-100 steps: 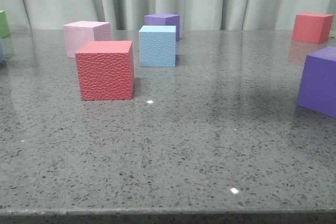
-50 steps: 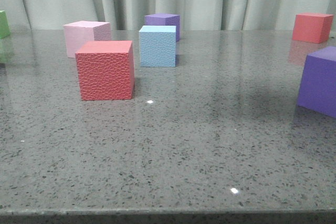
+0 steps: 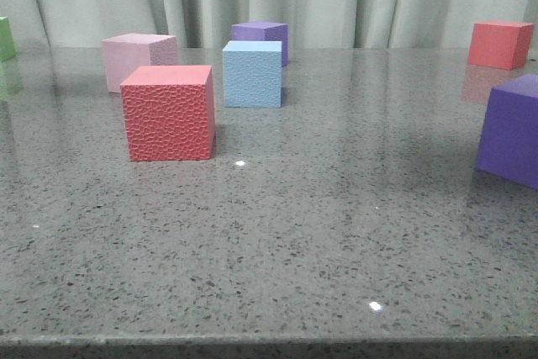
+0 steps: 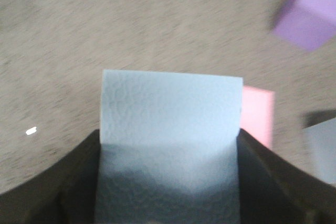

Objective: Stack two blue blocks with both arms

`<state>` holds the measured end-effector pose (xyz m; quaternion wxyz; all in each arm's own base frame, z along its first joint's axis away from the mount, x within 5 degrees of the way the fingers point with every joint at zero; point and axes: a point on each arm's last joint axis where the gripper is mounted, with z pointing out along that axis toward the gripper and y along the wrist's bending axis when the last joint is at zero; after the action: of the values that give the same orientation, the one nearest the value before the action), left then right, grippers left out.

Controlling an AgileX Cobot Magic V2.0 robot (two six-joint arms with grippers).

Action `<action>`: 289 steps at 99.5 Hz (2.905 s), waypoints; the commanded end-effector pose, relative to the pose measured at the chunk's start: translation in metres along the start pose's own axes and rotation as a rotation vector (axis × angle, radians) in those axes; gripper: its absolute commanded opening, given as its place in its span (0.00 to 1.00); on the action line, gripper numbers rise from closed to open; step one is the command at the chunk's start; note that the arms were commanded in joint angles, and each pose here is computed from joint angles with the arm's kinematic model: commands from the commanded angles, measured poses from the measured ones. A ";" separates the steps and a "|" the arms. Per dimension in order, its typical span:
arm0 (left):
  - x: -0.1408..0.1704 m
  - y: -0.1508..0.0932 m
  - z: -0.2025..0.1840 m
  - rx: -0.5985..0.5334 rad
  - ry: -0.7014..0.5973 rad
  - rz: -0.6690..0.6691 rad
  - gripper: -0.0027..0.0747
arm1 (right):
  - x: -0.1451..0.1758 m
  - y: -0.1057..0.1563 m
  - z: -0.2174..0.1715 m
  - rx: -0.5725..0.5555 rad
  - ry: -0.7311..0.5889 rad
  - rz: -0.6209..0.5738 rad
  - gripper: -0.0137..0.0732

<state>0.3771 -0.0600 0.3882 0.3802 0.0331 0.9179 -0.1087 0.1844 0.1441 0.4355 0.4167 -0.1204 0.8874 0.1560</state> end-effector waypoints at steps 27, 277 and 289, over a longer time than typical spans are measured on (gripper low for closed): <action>-0.011 -0.085 -0.006 0.191 -0.101 -0.074 0.39 | 0.002 -0.019 -0.048 0.022 -0.173 -0.002 0.85; 0.054 -0.107 -0.101 0.252 -0.255 0.091 0.59 | 0.047 -0.047 -0.090 -0.009 -0.350 -0.039 0.85; 0.077 -0.092 -0.124 0.251 -0.326 0.106 0.52 | 0.059 -0.050 -0.088 -0.025 -0.367 -0.048 0.84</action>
<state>0.2477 -0.1354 0.4124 0.4480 0.1076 0.8678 -0.1861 0.1065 0.0623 0.4267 0.5264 -0.1067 0.8277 0.1624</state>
